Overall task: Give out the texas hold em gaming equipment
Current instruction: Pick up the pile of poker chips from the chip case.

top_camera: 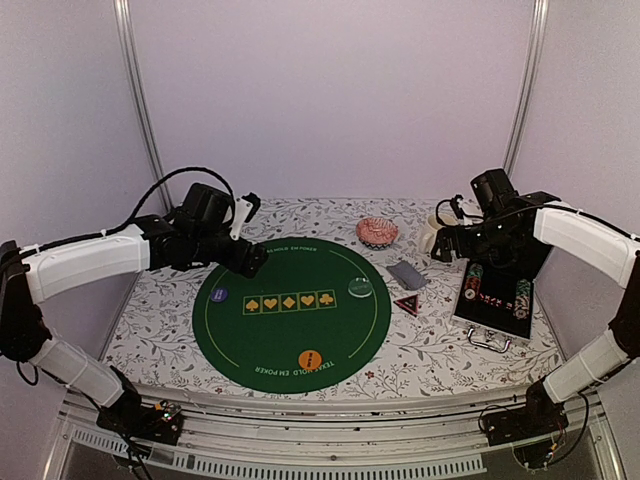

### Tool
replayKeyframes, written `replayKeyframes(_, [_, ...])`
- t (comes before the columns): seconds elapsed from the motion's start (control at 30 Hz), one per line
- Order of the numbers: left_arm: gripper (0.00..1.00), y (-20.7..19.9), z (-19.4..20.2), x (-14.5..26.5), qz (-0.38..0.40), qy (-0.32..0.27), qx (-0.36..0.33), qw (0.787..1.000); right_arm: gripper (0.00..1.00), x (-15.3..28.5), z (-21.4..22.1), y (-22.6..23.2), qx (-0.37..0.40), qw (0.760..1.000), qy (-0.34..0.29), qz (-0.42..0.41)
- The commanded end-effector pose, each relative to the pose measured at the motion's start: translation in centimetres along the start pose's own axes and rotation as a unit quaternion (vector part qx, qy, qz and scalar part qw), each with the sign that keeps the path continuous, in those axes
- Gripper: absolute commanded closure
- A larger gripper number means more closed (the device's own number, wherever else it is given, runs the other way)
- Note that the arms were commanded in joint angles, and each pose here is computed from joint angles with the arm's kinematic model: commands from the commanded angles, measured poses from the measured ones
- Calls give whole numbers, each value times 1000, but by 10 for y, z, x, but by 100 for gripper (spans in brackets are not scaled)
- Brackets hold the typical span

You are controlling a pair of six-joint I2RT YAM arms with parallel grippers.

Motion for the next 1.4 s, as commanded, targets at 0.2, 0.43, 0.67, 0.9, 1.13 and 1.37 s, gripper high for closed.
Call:
replayKeyframes(0.2, [2,4,-5,7,4,-13,12,1000,1,38,-10,1,59,996,-63,11])
replayKeyframes(0.43, [2,4,-7,11,12,-19,12,1000,1,46,-14,1,170,981,-88,30])
replayKeyframes(0.67, [2,5,-9,15,12,-25,13,1000,1,20,-2,-19,318,937,-46,137])
replayKeyframes(0.9, [2,6,-12,22,14,-33,14,999,6,23,11,-19,444,886,-32,127])
replayKeyframes(1.13, [2,8,-13,29,10,-44,15,999,5,0,32,-31,498,855,64,129])
replayKeyframes(1.37, [2,8,-12,31,11,-46,15,999,4,-17,39,-45,500,856,86,98])
Point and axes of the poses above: each gripper's point midway between its finger pads, its own x axis back along the fingers, its own y axis along the line the jaws close on, z = x × y, the point moved 10 cm from there along x, back along the fingers, and after that the axes turned 2 degrees about -x, right-handed, at the moved point
